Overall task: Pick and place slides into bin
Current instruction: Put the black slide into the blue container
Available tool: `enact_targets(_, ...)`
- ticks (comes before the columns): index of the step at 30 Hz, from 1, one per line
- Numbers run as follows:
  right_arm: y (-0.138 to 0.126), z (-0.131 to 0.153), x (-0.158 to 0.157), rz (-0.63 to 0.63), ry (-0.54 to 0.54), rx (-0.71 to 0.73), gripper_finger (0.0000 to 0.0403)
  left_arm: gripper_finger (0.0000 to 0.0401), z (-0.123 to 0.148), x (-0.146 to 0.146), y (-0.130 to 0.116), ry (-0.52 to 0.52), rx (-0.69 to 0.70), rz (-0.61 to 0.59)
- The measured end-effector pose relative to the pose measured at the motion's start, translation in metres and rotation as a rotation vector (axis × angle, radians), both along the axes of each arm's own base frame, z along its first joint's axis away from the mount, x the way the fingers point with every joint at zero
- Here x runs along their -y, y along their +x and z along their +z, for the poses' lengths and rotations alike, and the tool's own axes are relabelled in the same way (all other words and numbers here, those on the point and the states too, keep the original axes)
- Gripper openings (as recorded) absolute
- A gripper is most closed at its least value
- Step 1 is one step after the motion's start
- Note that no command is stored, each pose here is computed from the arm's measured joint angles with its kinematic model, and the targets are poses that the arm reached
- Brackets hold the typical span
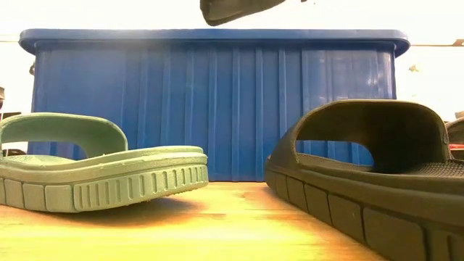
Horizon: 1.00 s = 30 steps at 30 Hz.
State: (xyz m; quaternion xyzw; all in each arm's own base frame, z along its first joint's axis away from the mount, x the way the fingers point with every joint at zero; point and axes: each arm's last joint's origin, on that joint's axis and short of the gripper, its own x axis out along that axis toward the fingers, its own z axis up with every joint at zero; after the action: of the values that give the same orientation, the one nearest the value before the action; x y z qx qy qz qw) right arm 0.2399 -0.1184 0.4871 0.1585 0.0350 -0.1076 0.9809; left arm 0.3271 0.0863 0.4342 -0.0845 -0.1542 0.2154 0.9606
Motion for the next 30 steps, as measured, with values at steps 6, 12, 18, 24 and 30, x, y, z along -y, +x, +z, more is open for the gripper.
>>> enact_targets(6,-0.002,0.001,0.002,-0.076,-0.099,-0.026,0.008,0.0,0.008,0.004,-0.018,-0.013,-0.048,0.005)
enact_targets(12,-0.005,0.001,0.002,-0.117,-0.176,-0.057,0.0118,0.0,0.009,0.009,-0.044,-0.069,-0.213,-0.008)
enact_targets(18,-0.008,0.003,0.001,-0.14,-0.19,-0.061,0.013,0.0,-0.004,0.002,-0.067,-0.271,-0.336,0.033)
enact_targets(24,-0.013,0.006,0.0,-0.172,-0.198,-0.058,0.0124,0.0,-0.022,-0.01,-0.07,-0.459,-0.419,0.088)
enact_targets(30,-0.023,0.013,-0.006,-0.167,-0.209,-0.031,0.0112,0.0,-0.048,-0.028,-0.062,-0.536,-0.554,0.168)
